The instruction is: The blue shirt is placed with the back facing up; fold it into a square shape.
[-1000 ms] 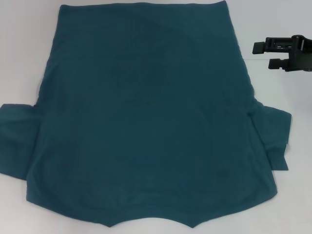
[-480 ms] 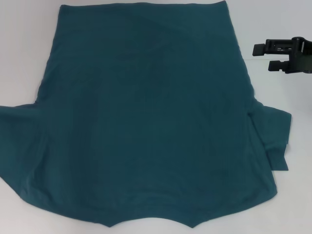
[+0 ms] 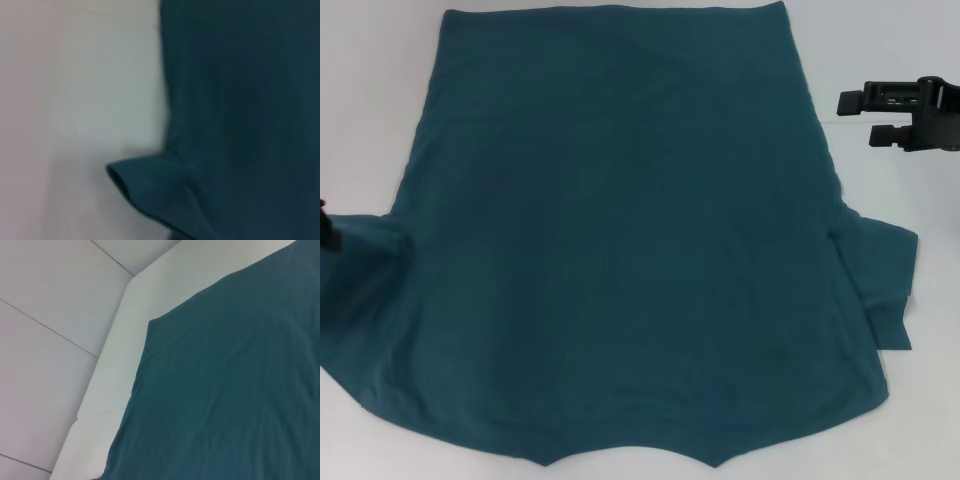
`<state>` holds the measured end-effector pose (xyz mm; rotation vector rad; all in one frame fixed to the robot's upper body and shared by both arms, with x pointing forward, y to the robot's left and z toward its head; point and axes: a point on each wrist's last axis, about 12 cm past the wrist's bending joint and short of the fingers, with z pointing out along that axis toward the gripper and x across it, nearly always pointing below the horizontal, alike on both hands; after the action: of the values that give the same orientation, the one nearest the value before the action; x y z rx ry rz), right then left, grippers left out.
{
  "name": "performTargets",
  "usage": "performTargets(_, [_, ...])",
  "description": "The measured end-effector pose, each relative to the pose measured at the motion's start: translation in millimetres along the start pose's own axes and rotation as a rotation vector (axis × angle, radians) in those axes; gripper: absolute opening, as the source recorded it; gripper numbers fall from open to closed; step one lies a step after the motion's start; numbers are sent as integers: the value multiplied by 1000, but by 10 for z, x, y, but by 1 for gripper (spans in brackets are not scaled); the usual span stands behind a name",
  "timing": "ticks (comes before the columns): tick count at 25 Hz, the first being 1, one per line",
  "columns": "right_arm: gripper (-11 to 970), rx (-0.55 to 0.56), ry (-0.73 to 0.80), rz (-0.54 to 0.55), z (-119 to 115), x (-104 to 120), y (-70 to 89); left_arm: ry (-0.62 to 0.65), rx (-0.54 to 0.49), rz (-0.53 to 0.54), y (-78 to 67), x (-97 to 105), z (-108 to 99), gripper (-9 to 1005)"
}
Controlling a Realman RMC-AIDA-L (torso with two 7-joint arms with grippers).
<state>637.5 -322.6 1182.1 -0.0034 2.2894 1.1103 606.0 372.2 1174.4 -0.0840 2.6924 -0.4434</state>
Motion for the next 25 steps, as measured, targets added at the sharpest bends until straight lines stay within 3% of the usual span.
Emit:
performTargets(11, [945, -2, 6, -2, 27, 13, 10, 86, 74, -3, -514, -242, 57, 49])
performTargets(25, [944, 6, 8, -8, 19, 23, -9, 67, 167, 9, -830, -338, 305, 60])
